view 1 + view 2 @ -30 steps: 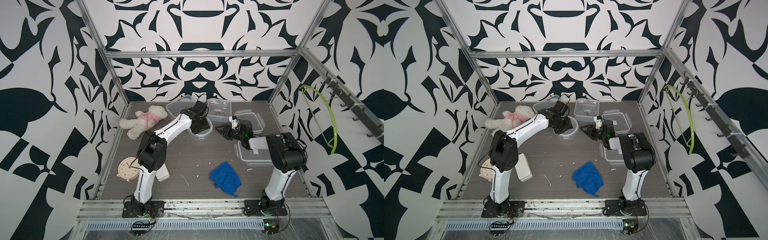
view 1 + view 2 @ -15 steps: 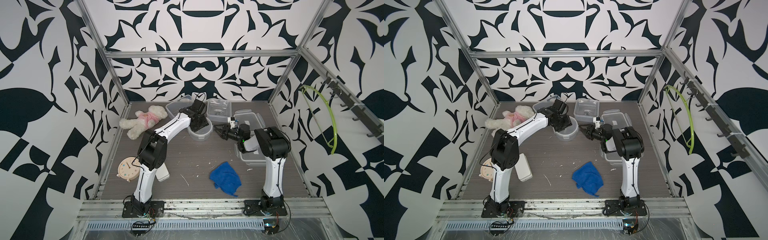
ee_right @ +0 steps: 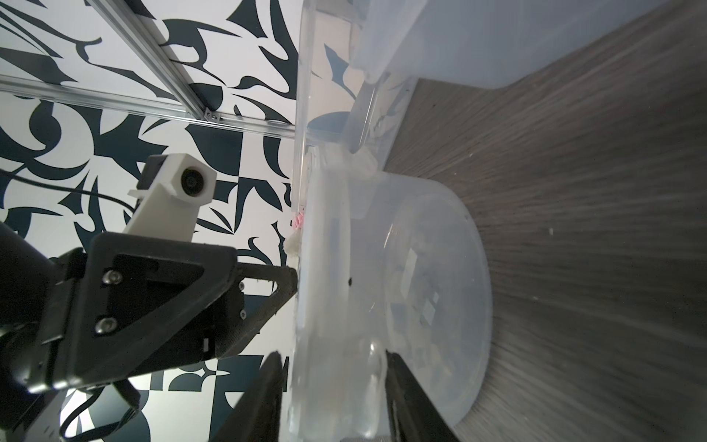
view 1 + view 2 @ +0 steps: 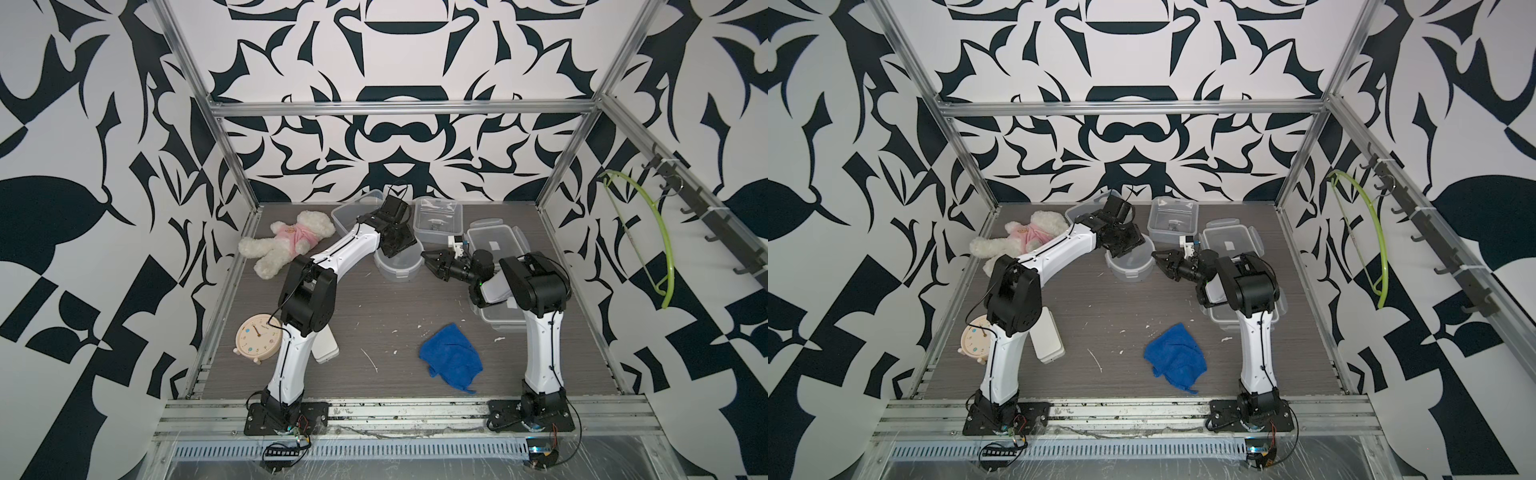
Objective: Wipe the insides of the lunch boxes
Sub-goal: Open the fastener of the lunch box.
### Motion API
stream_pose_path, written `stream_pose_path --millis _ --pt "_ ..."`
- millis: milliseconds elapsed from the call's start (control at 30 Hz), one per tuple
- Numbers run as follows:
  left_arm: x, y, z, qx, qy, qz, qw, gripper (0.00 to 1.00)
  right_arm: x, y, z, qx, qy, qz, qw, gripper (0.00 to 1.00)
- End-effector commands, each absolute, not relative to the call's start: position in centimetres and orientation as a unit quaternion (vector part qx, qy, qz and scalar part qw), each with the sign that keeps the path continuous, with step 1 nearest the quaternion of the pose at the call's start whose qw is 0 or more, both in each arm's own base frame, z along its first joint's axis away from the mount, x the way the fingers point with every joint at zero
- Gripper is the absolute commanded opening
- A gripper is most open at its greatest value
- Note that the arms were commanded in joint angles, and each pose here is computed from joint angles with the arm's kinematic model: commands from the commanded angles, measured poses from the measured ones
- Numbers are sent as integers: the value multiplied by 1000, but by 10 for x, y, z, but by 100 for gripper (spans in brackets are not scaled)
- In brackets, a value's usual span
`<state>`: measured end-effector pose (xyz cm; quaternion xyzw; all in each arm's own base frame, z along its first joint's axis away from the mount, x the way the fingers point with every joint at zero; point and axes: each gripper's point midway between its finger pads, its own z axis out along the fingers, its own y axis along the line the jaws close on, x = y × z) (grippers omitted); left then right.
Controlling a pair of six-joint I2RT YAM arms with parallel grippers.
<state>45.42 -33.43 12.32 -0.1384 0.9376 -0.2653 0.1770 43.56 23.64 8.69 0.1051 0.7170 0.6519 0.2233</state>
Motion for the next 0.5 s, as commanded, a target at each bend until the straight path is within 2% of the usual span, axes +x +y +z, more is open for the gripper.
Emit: stream_pose_path --millis 0,333,467 --pt "421 -307 41 -157 968 -177 83 58 438 245 113 69 697 669 248 36" --pt "417 -299 14 -163 969 -175 60 58 437 247 112 79 702 665 244 3" --pt "416 -300 15 -160 968 -182 58 58 434 246 107 81 721 645 240 0"
